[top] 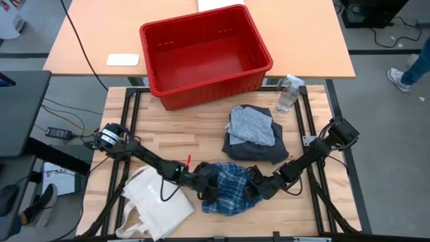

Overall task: Fold Laundry from Bin
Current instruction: Stack the folded blue striped long sleeve on top of the folded gray shirt

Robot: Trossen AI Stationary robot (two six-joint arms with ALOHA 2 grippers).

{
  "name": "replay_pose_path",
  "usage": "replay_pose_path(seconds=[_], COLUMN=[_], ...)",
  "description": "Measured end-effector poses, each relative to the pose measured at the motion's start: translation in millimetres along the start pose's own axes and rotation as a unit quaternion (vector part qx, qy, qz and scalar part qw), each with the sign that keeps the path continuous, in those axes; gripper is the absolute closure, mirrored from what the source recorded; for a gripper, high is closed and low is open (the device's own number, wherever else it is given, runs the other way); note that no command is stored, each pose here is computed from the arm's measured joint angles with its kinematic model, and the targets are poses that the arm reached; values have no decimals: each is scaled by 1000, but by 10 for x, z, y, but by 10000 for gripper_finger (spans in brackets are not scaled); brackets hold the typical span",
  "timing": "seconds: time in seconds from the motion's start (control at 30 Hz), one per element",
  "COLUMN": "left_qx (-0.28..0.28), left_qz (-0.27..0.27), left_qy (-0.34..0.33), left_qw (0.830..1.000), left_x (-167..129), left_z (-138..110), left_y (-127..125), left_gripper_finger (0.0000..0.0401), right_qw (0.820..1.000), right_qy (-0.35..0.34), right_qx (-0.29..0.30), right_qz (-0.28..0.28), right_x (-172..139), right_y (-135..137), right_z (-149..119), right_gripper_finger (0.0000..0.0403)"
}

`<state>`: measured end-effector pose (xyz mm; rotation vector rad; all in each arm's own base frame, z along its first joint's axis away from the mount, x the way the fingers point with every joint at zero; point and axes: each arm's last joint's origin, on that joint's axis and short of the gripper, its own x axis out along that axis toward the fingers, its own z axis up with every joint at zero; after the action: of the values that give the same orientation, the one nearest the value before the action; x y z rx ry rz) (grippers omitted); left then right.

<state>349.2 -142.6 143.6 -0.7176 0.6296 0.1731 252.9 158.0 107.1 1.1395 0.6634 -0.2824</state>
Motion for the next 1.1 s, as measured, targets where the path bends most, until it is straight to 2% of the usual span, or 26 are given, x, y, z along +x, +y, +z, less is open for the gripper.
replay_pose_path(seconds=[0.17,0.33,0.57,0.7,0.8,0.93,1.03,1.1], left_qx=[28,37,39,59,71,40,19,3], left_qz=[-6,3,-3,22,51,81,122,141], left_qy=[-10,9,20,0,-35,-79,-110,-114], left_qw=[1000,999,999,998,996,993,986,983], left_x=[-4,-13,-122,-290,-390,-435,-356,-213], left_z=[187,449,1067,1531,1905,2343,2572,2634], left_y=[-178,-299,-502,-572,-468,-109,235,438], left_gripper_finger=[385,385,381,381,381,381,382,382], right_qw=[1000,1000,999,996,989,982,974,961], right_qy=[-8,-10,-25,-80,-140,-180,-207,-241], right_qx=[-1,26,32,44,52,46,33,24], right_qz=[1,-11,-2,12,4,-42,-91,-133], right_x=[-167,-440,-989,-1343,-1620,-1908,-2066,-2149], right_y=[88,173,286,295,215,10,-164,-283], right_z=[32,95,246,417,565,785,914,988], right_gripper_finger=[380,380,380,380,378,377,379,379])
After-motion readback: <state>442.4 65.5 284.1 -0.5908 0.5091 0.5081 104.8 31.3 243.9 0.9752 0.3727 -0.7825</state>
